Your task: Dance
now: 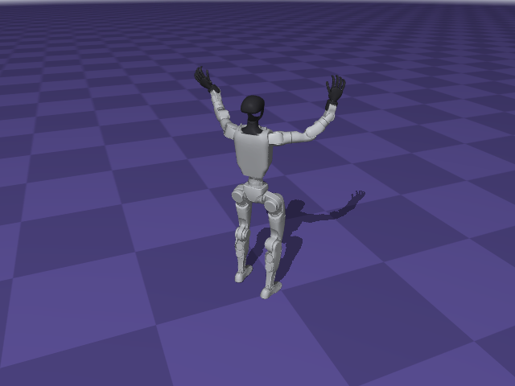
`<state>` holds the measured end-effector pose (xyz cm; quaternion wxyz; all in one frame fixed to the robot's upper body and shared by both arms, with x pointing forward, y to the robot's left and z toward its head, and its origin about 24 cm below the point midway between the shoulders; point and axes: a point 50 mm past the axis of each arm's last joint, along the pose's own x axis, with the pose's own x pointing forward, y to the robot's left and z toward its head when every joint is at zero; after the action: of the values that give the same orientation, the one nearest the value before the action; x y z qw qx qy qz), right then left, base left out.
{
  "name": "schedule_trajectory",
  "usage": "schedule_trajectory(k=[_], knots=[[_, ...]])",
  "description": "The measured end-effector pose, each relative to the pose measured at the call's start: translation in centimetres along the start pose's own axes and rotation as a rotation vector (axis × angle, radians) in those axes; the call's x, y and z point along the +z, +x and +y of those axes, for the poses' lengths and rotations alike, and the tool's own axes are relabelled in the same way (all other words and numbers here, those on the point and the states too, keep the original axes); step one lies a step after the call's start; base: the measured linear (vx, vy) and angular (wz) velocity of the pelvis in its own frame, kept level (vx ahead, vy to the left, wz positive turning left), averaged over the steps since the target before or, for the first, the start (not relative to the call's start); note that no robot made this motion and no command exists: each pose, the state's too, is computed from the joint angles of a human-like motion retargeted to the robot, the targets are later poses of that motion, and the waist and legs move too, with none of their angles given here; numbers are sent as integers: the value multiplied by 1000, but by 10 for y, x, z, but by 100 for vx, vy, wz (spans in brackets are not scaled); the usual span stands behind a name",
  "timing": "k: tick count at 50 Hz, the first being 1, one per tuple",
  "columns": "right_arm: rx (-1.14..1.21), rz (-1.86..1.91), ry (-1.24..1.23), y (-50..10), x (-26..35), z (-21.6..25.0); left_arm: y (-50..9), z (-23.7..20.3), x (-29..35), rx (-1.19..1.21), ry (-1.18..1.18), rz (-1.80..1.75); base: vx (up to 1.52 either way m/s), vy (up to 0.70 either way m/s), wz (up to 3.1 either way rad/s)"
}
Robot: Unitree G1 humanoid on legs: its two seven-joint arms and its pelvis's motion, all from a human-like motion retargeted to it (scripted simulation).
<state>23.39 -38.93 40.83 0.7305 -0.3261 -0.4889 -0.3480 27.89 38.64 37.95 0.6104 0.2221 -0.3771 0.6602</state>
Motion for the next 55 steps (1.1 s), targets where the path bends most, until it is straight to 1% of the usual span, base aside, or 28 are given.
schedule_trajectory(k=[3,7,10,12,14,16,20,22,26,28,31,35,37,40,43,45,48,52,55], knots=[[291,-174,-250,9,34,49,1,38,-62,213,-141,356,-2,23,-46],[554,-442,-483,-4,67,101,-22,101,-131,527,-191,579,-2,18,-55],[651,-763,-648,-19,93,112,-47,130,-155,832,-265,696,-4,6,-24],[572,-938,-713,-19,106,105,-50,139,-161,912,-378,736,-14,-12,13],[456,-1010,-721,-10,113,94,-42,141,-163,931,-485,782,-15,-24,36],[376,-967,-713,0,111,86,-34,140,-161,894,-519,795,1,-14,34],[196,-816,-577,15,107,77,3,158,-148,768,-396,653,13,-2,31],[168,-824,-480,12,109,78,14,165,-144,740,-326,641,17,5,41],[176,-875,-352,4,118,81,20,182,-146,785,-240,655,6,2,46],[222,-890,-370,-1,122,84,13,188,-152,824,-214,677,-1,-1,12],[378,-945,-428,-16,124,93,-16,190,-173,895,-201,788,-6,2,-40],[617,-1092,-558,-45,121,112,-64,192,-202,1001,-308,979,-3,-2,-62],[608,-1182,-633,-47,124,110,-83,190,-211,1071,-400,1074,-8,-1,-29],[486,-1248,-676,-37,128,101,-89,179,-211,1135,-535,1137,-7,-7,-22],[301,-1121,-742,-7,121,84,-66,166,-195,1019,-528,1005,-1,-2,-2],[119,-980,-768,14,113,65,-34,155,-171,870,-485,803,9,-5,20],[-165,-652,-735,32,81,23,16,116,-106,495,-351,355,11,-4,43],[-457,-142,-583,30,28,-43,38,56,-16,-10,-104,-186,5,-6,57],[-607,201,-368,14,-7,-95,28,28,43,-253,80,-607,7,-9,23]])
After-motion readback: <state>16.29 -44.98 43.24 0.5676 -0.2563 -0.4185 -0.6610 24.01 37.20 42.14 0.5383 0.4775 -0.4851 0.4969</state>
